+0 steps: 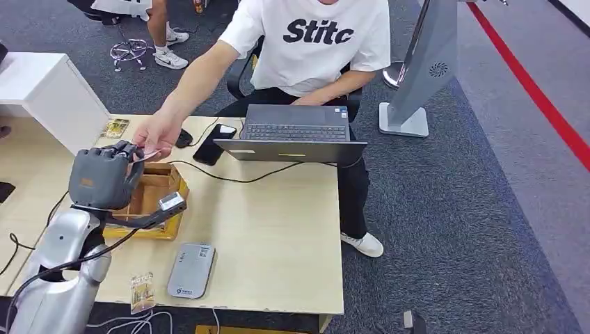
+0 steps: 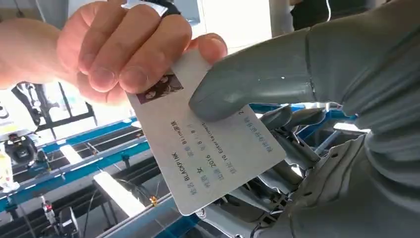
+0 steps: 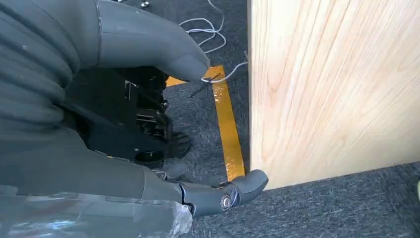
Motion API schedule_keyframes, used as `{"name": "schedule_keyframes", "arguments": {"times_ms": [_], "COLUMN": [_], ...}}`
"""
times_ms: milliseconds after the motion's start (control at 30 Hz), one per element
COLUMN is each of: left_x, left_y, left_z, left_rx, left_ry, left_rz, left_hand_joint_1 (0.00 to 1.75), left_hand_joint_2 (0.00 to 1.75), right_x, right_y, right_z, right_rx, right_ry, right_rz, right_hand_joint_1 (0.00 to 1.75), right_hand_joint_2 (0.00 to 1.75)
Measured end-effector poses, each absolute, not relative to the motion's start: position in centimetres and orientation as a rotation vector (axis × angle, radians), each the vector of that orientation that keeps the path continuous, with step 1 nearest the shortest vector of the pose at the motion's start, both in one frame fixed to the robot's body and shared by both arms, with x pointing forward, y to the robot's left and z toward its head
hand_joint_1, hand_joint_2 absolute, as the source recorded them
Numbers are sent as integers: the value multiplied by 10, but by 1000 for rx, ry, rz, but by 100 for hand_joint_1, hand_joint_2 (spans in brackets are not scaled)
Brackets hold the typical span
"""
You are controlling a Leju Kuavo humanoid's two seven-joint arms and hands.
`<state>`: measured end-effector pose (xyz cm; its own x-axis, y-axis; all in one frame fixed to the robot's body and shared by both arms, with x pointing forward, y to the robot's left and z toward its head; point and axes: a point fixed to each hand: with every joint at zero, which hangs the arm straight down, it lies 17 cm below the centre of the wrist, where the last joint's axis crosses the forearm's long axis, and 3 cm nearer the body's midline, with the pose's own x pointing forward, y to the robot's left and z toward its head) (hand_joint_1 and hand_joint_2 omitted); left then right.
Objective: Pass the card to the sensor for recognition and then transmit it.
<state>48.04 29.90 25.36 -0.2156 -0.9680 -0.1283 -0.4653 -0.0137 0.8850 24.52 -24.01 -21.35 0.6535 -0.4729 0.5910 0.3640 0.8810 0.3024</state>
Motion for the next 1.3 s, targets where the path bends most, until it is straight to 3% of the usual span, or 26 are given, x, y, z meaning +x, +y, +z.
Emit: {"name": "schedule_keyframes", "arguments": {"times_ms": [167,200,233,933,1300], "left_x": [481,482,482,460,443], "left_y": [303,304,305,285,302], "left_z": [253,252,252,196,143], "left_rx": [1497,1497,1498,1278,1088], "left_ry": [-1709,-1705,-1702,-1714,-1572], "left_rz": [-1176,-1175,-1174,-1296,-1495], "left_hand_joint_1": [175,37,0,0,0], "left_hand_joint_2": [175,175,175,175,175], "right_x": [245,245,245,241,238], "right_y": [-239,-239,-239,-243,-248], "right_z": [-213,-213,-213,-215,-216], "right_rx": [164,165,165,157,149], "right_ry": [-715,-715,-715,-713,-714], "right_rz": [-477,-477,-477,-497,-512], "right_hand_joint_1": [0,0,0,0,0], "right_hand_joint_2": [175,175,175,175,175]}}
